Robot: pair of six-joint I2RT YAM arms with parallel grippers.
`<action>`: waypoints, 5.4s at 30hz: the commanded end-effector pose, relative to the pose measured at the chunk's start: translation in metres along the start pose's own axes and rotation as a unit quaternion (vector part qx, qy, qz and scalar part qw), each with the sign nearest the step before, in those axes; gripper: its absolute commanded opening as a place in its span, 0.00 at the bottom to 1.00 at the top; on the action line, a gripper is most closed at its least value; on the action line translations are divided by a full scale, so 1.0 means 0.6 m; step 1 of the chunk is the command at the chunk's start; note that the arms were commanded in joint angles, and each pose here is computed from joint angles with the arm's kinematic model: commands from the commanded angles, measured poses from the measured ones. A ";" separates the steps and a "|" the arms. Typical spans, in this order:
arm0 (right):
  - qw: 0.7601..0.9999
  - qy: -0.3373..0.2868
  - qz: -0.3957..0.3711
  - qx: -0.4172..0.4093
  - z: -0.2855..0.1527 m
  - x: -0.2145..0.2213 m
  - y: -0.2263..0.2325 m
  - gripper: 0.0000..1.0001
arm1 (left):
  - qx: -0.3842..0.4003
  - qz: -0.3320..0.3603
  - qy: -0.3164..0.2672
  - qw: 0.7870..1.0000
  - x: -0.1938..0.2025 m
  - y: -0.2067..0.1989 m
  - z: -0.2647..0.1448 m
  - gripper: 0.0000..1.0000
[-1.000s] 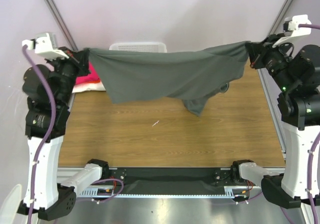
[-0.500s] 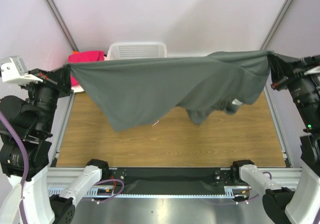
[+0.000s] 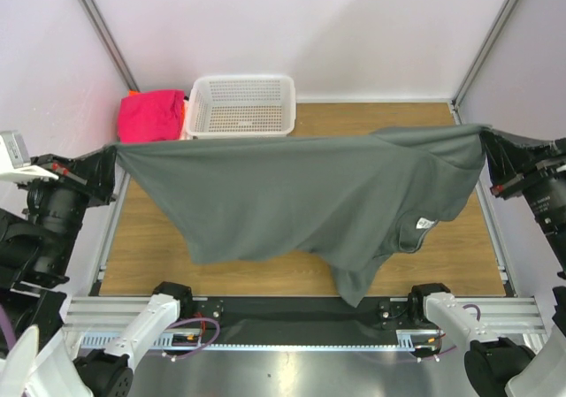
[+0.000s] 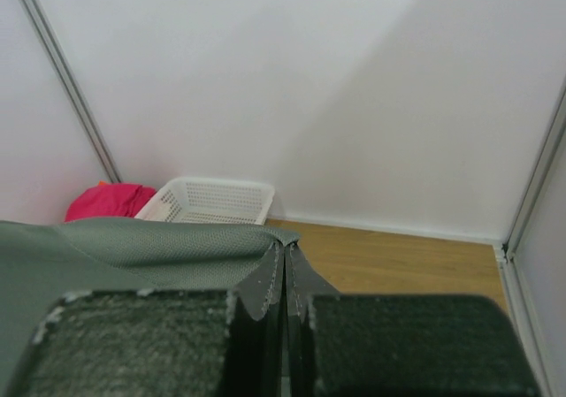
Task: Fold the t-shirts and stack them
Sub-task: Flatten the tshirt out
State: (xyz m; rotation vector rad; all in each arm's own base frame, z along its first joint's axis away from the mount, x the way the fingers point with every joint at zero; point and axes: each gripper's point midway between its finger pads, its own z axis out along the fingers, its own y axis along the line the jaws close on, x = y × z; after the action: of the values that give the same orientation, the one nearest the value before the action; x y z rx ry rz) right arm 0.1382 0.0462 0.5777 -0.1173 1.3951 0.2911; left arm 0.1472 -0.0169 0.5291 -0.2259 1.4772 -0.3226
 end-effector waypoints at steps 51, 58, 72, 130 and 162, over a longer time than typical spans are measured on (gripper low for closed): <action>0.951 0.276 0.109 0.085 0.341 0.609 -0.141 0.00 | -0.129 -0.118 0.391 0.904 0.635 0.115 0.302 0.00; 0.938 0.319 0.114 0.070 0.375 0.676 -0.145 0.00 | -0.097 -0.096 0.427 0.894 0.716 0.125 0.330 0.03; 0.931 0.346 0.105 0.055 0.407 0.721 -0.151 0.00 | -0.063 -0.073 0.422 0.901 0.752 0.146 0.347 0.66; 0.913 0.379 0.122 0.095 0.394 0.744 -0.172 0.00 | -0.144 -0.074 0.425 0.890 0.783 0.101 0.253 0.78; 0.914 0.373 0.116 0.108 0.394 0.744 -0.182 0.00 | -0.180 -0.114 0.446 0.869 0.816 0.089 0.204 0.71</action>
State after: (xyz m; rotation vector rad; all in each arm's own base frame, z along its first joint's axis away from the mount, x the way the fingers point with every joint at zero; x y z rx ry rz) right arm 0.4529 0.0627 0.1488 0.1506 2.2690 0.2993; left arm 0.2923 -0.1354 0.0572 -0.5638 2.4865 -0.3180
